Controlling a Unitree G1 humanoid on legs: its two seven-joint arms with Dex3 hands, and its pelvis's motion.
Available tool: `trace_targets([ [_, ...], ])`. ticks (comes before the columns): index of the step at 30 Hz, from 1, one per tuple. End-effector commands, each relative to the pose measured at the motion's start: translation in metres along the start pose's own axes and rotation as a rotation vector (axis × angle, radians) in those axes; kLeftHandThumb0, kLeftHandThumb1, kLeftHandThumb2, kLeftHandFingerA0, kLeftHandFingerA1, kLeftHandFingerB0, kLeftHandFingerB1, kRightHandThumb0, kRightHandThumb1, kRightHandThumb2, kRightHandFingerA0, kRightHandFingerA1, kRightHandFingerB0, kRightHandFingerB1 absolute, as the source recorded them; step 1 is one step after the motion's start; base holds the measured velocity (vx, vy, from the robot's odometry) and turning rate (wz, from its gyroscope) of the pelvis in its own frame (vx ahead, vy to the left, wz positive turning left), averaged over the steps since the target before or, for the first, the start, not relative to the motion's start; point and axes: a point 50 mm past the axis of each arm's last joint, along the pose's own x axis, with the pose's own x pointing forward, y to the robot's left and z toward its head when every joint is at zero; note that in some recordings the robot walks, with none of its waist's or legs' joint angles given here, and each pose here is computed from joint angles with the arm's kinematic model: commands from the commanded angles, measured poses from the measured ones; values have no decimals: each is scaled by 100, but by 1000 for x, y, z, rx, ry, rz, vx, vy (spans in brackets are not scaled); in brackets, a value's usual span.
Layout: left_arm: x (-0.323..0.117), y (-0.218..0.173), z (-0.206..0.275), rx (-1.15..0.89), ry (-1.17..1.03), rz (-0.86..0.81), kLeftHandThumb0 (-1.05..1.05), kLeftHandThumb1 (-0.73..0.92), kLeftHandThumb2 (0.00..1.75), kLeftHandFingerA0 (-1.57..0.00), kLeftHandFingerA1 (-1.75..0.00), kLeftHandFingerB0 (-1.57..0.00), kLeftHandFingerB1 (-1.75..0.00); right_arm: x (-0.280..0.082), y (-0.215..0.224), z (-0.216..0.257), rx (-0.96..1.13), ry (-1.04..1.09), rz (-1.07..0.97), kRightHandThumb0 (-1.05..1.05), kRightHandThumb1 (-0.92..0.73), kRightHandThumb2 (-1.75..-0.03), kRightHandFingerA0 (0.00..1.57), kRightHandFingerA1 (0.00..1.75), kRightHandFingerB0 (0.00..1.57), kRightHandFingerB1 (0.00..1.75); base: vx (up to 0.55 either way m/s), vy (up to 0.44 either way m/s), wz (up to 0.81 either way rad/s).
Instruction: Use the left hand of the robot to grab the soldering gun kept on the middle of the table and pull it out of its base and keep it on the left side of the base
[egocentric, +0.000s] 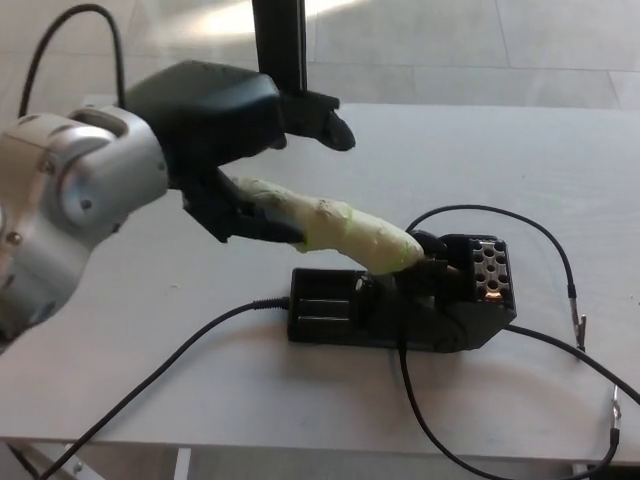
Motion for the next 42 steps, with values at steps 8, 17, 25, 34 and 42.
trace_targets([
  [8, 19, -10, 19, 232, 32, -139, -74, 68, 63, -36, -55, -32, -42, 1, -7, 26, -72, -105, 36, -105, -61, -81, 68, 140, 35, 157, 0, 0, 0],
  [17, 19, -24, 20, 262, 69, -235, -75, 72, 64, -34, -51, -30, -40, 2, -7, 29, -75, -110, 46, -105, -59, -81, 70, 137, 35, 156, 0, 0, 0],
  [25, 19, -37, 18, 242, 86, -270, -69, 75, 62, -38, -53, -28, -40, 3, -6, 31, -72, -117, 55, -105, -58, -81, 66, 140, 35, 155, 0, 0, 0],
  [34, 18, -55, 15, 80, 34, -159, -73, 66, 102, -64, -69, -34, -56, 4, -7, 33, -87, -130, 39, -105, -61, -80, 78, 135, 41, 152, 0, 0, 0],
  [42, 20, -59, 16, 20, -1, -93, -78, 70, 107, -72, -72, -37, -57, 3, -9, 33, -62, -140, 31, -105, -62, -77, 83, 132, 46, 146, 0, 0, 0],
])
